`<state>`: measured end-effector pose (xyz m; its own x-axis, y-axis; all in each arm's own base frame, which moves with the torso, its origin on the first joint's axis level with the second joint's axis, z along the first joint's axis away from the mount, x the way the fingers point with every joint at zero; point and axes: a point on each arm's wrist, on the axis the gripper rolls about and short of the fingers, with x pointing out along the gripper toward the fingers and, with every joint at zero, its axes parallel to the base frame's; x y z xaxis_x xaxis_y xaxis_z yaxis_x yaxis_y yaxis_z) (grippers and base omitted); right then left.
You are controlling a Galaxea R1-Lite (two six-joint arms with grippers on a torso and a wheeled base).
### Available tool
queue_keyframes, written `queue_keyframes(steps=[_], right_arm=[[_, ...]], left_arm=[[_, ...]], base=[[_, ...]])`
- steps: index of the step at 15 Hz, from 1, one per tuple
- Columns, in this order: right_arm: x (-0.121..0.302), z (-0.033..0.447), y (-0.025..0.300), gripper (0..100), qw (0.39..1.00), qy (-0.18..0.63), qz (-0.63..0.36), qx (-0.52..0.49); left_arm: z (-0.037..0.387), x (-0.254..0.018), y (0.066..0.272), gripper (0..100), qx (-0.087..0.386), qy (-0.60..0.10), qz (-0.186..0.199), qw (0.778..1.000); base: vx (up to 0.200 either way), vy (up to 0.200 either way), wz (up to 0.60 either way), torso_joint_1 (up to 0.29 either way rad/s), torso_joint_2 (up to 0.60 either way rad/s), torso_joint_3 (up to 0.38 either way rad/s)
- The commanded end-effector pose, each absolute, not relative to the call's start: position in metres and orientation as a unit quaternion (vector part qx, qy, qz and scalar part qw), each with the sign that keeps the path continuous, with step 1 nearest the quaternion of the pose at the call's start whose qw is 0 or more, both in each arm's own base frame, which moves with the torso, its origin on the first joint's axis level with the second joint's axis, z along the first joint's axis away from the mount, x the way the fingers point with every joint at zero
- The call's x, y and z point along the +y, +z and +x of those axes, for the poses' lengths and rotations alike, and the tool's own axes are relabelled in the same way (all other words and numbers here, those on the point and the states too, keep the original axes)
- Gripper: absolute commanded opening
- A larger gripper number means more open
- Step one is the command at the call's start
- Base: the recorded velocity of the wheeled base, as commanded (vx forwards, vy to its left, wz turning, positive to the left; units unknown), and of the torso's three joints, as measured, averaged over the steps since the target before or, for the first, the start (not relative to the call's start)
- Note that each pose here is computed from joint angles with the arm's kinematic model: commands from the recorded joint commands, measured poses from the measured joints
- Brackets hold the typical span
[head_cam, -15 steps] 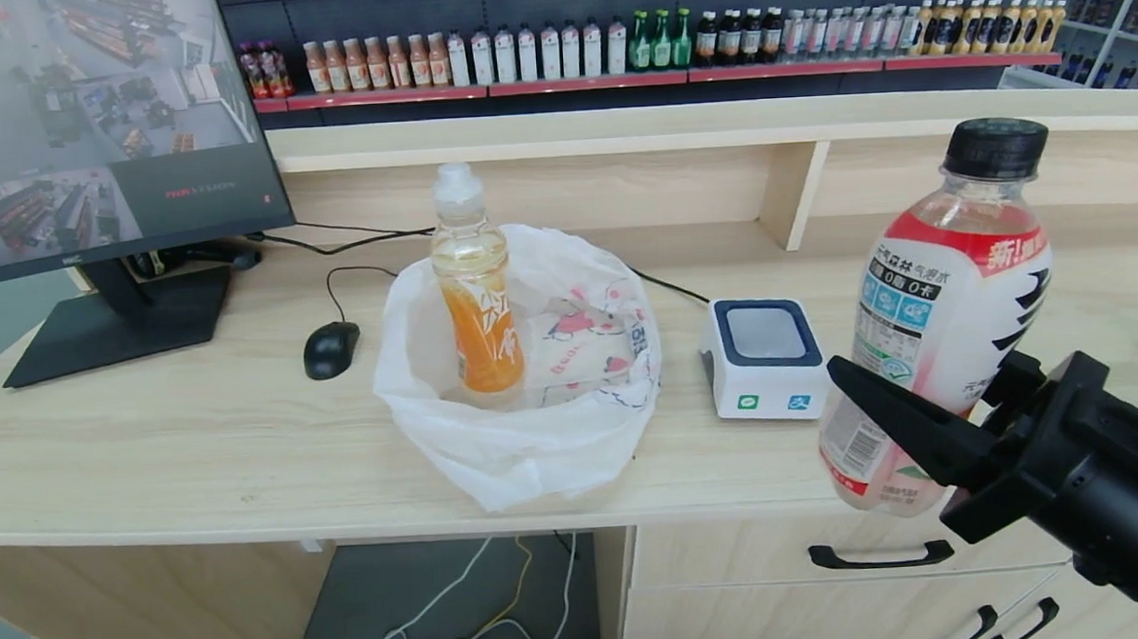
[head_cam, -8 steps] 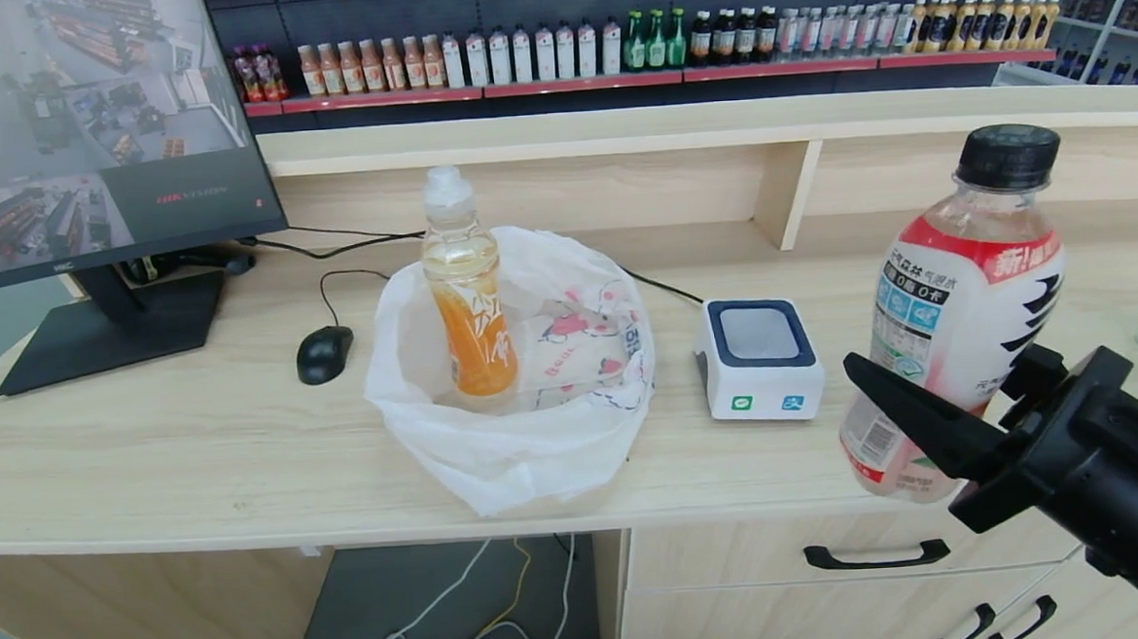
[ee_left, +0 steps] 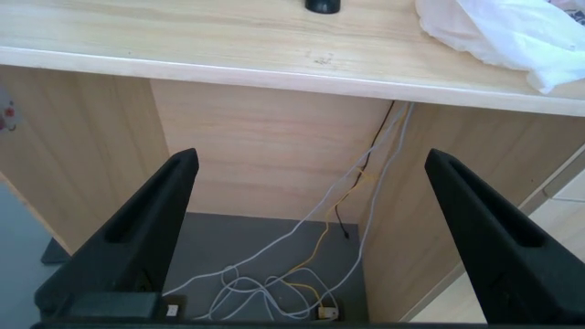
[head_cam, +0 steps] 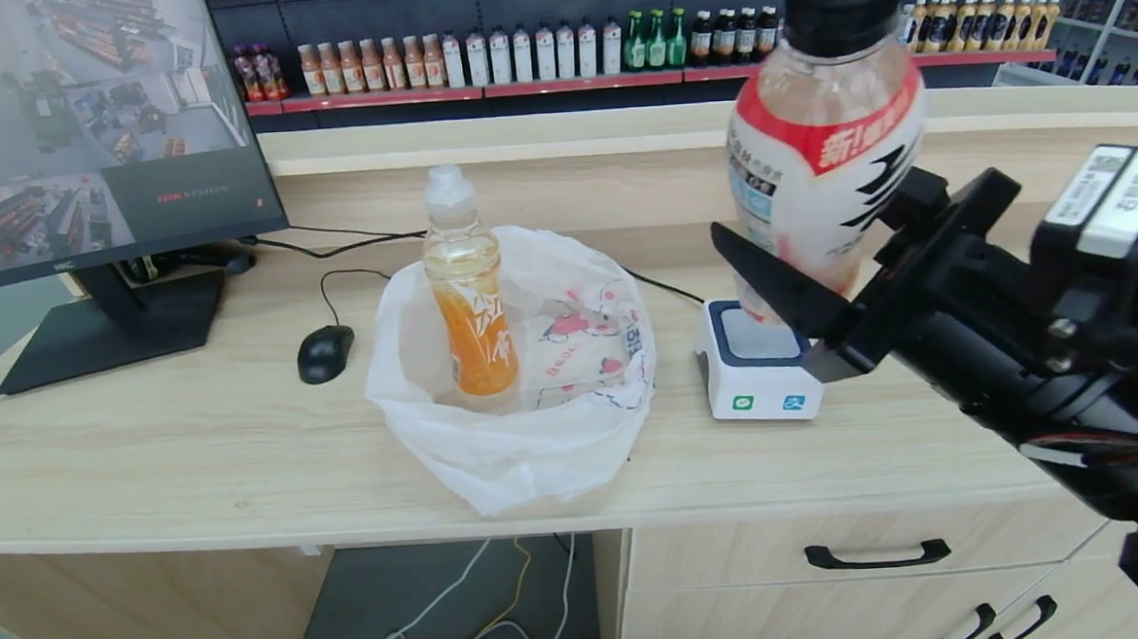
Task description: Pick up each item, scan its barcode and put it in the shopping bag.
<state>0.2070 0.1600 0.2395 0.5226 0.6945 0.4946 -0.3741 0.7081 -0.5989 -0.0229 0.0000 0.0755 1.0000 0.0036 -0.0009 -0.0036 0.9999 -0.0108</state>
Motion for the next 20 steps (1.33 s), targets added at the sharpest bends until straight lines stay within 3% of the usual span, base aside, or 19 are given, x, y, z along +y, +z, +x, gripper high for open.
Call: queue_keyframes(steps=[1,7,12,20], right_arm=[[0.172,0.236,0.222,0,0.830,0.334,-0.256,-0.367],[0.110,0.284,0.195,0,0.726,0.361,-0.425,-0.403],[0.111,0.305,0.170,0,0.679,0.363,-0.483,-0.417],[0.104,0.313,0.168,0,0.636,0.355,-0.520,-0.446]], left_arm=[[-0.023,0.000,0.075,100,0.001,0.002,-0.005,1.000],[-0.023,0.000,0.076,100,0.000,0.002,-0.006,1.000],[-0.023,0.000,0.075,100,0.001,0.002,-0.005,1.000],[-0.023,0.000,0.075,100,0.001,0.002,-0.006,1.000]], base=[[0.000,0.000,0.00,0.000,0.00,0.000],[0.000,0.000,0.00,0.000,0.00,0.000],[0.000,0.000,0.00,0.000,0.00,0.000],[0.000,0.000,0.00,0.000,0.00,0.000]])
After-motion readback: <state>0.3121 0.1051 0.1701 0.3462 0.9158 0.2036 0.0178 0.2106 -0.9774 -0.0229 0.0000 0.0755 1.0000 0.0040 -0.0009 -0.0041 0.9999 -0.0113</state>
